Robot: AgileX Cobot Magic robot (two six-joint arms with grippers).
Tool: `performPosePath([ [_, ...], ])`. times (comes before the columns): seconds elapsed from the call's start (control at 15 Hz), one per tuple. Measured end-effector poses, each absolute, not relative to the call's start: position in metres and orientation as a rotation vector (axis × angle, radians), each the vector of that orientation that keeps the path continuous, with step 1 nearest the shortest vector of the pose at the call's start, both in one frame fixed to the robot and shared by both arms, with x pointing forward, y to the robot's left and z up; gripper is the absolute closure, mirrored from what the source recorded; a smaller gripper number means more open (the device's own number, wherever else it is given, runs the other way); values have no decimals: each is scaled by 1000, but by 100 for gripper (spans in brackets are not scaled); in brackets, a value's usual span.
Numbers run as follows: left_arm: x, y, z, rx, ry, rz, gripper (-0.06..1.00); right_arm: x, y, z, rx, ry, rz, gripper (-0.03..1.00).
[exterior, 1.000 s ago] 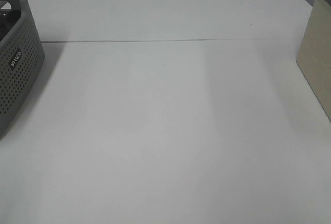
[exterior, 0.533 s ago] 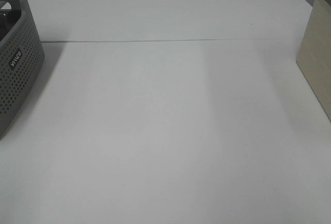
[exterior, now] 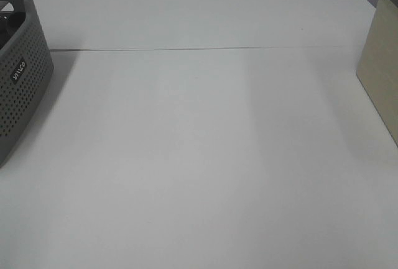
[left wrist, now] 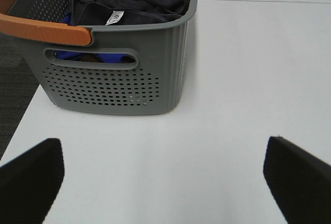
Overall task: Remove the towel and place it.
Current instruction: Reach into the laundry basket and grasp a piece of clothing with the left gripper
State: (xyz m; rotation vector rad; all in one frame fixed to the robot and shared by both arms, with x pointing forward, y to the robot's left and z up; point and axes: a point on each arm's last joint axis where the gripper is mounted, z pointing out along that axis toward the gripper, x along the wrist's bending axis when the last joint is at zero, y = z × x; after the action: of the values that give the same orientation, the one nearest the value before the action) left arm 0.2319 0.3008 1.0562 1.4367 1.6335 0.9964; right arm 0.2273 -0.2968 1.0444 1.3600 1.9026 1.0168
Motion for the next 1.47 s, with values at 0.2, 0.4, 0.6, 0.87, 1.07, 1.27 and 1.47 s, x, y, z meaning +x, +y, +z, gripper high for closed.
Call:
performPosePath([
  [0.2,232,301,1056,1438,1636,1004,-5,227,-297,1044,1360,1903,1017,22],
  [0.4,232,301,1056,1435,1637,1002,-5,227,-297,1044,1360,1903,1017,22],
  [0.6,232,301,1056,1434,1635,995,-5,227,-297,1044,1360,1903,1017,22],
  [0.87,232,299,1056,1464,1604,987,-5,227,-297,1044,1360,1903,1017,22],
  [1.07,232,299,1056,1463,1604,986,-5,227,-297,1044,1360,1903,1017,22],
  [1.27,232,299,1056,1463,1604,986,-5,227,-297,1044,1360,1903,1017,22],
  [1.47,232,299,1056,1463,1604,986,-5,227,-297,1044,1360,1903,1017,22],
])
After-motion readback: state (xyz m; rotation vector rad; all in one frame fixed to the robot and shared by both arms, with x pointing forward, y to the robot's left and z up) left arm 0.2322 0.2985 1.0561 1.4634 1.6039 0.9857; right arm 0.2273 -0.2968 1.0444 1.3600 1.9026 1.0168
